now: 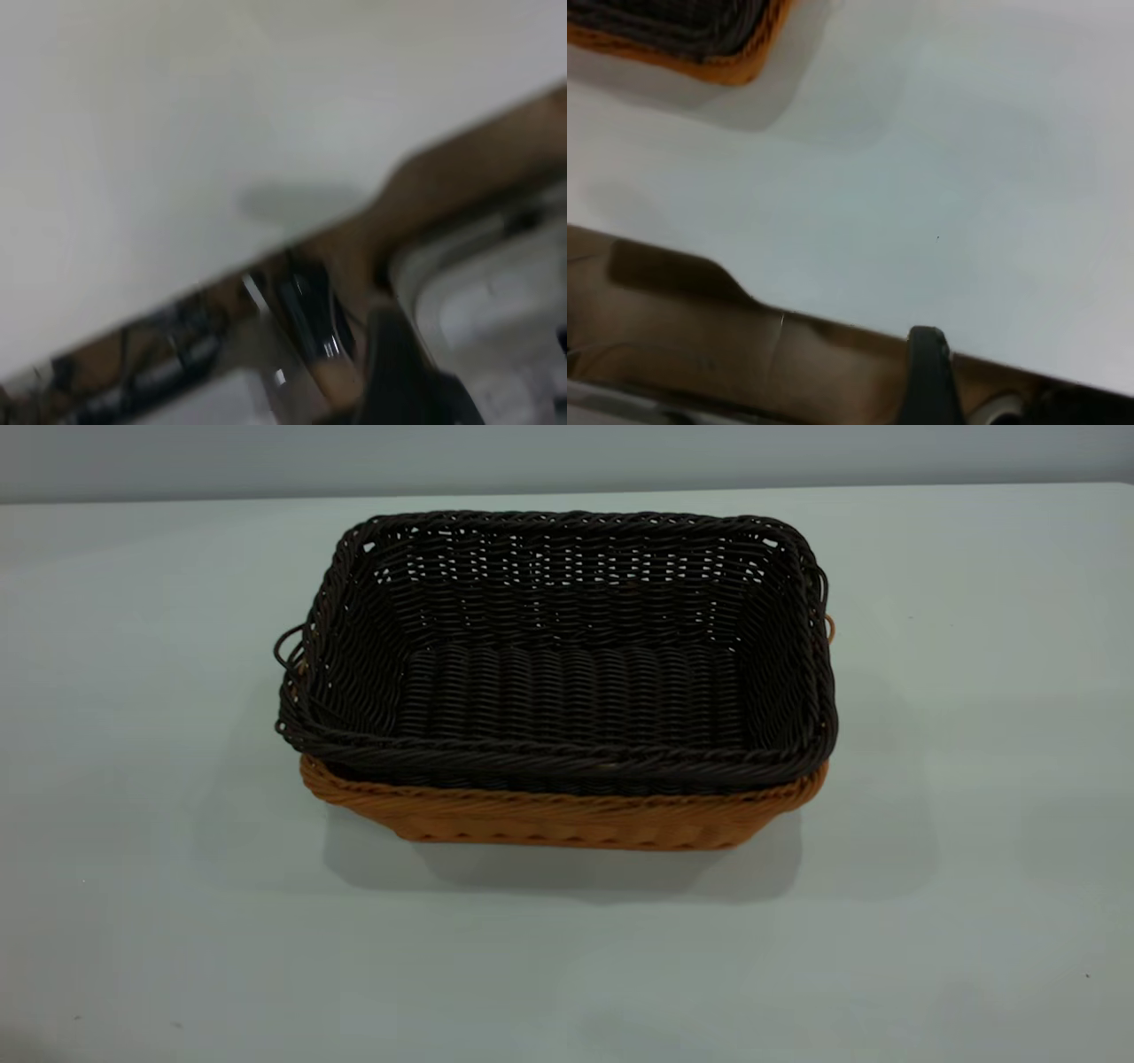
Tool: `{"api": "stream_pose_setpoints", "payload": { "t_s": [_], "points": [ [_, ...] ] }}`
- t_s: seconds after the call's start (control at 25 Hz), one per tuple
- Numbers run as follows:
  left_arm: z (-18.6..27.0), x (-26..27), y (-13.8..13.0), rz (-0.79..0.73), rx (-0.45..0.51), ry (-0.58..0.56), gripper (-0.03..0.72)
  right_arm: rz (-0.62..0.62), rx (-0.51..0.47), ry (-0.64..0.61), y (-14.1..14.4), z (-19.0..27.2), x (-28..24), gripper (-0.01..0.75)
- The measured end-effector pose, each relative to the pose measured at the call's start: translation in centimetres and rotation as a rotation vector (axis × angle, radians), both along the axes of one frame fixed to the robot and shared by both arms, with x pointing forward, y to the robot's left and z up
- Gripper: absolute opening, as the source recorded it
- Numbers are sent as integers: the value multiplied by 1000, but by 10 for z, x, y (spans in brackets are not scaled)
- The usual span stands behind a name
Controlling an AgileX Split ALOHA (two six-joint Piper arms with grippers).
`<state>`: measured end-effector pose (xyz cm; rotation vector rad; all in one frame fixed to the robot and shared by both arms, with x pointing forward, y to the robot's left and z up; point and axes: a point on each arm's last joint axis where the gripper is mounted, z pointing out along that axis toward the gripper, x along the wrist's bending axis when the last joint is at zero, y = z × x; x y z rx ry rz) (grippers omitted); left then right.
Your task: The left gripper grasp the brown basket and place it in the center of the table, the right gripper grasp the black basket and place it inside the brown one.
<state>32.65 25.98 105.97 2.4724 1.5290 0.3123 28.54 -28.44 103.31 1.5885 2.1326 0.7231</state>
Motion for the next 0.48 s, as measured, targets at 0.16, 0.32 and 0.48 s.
{"api": "stream_pose_setpoints", "payload": {
  "t_s": [0.16,0.32,0.48],
  "points": [
    [-34,-5,1,4,15,68,420,-1,25,-44,-1,2,-7,480],
    [-51,-9,2,12,28,106,420,1,54,-62,0,3,-10,480],
    [-50,-9,3,12,20,93,420,1,55,-68,0,3,-11,480]
  ]
}}
